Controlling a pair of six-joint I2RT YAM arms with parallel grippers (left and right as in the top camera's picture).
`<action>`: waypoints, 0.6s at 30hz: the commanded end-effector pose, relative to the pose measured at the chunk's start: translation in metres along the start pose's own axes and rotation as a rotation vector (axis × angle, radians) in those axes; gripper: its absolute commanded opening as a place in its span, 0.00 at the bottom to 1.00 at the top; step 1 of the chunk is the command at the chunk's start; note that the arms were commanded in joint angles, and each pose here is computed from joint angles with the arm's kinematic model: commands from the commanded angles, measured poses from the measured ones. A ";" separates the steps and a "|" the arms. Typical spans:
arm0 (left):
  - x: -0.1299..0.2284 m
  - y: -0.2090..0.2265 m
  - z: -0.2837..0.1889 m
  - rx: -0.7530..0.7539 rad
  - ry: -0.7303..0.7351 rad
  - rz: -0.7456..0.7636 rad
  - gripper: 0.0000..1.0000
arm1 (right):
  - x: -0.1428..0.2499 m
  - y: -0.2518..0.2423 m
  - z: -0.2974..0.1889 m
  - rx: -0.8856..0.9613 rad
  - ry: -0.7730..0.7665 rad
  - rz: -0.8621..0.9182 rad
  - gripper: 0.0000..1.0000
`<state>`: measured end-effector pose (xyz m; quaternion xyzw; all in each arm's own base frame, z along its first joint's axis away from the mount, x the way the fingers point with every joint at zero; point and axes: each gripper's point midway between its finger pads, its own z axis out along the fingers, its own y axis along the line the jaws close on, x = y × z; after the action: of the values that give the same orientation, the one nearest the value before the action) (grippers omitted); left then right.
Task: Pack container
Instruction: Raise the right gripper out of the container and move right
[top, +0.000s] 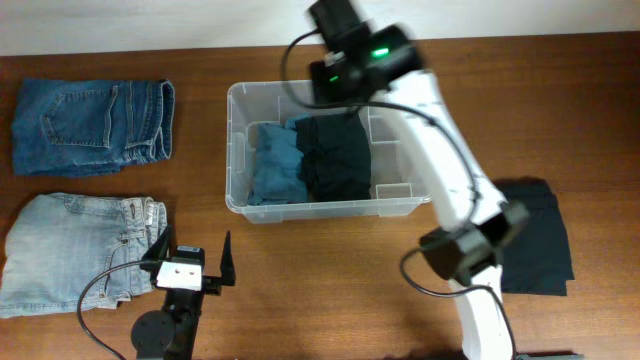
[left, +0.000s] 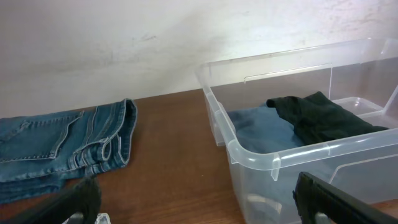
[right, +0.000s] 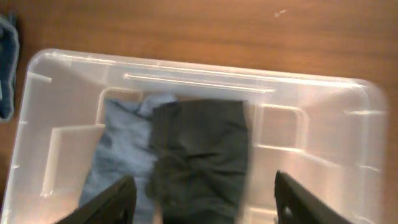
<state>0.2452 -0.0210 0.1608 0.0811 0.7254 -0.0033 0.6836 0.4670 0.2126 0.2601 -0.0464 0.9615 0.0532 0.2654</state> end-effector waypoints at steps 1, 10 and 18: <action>0.002 0.000 0.000 0.002 0.002 0.015 0.99 | -0.014 -0.054 -0.050 0.067 -0.067 0.086 0.66; 0.001 0.000 0.000 0.002 0.001 0.016 1.00 | 0.010 -0.140 -0.105 0.147 -0.019 0.232 0.74; 0.002 0.000 0.000 0.002 0.002 0.015 0.99 | 0.040 -0.206 -0.145 0.272 -0.017 0.336 0.99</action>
<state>0.2452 -0.0210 0.1608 0.0811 0.7254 -0.0033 0.6836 0.4115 0.0254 0.3339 0.1169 0.9584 -0.0054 0.2605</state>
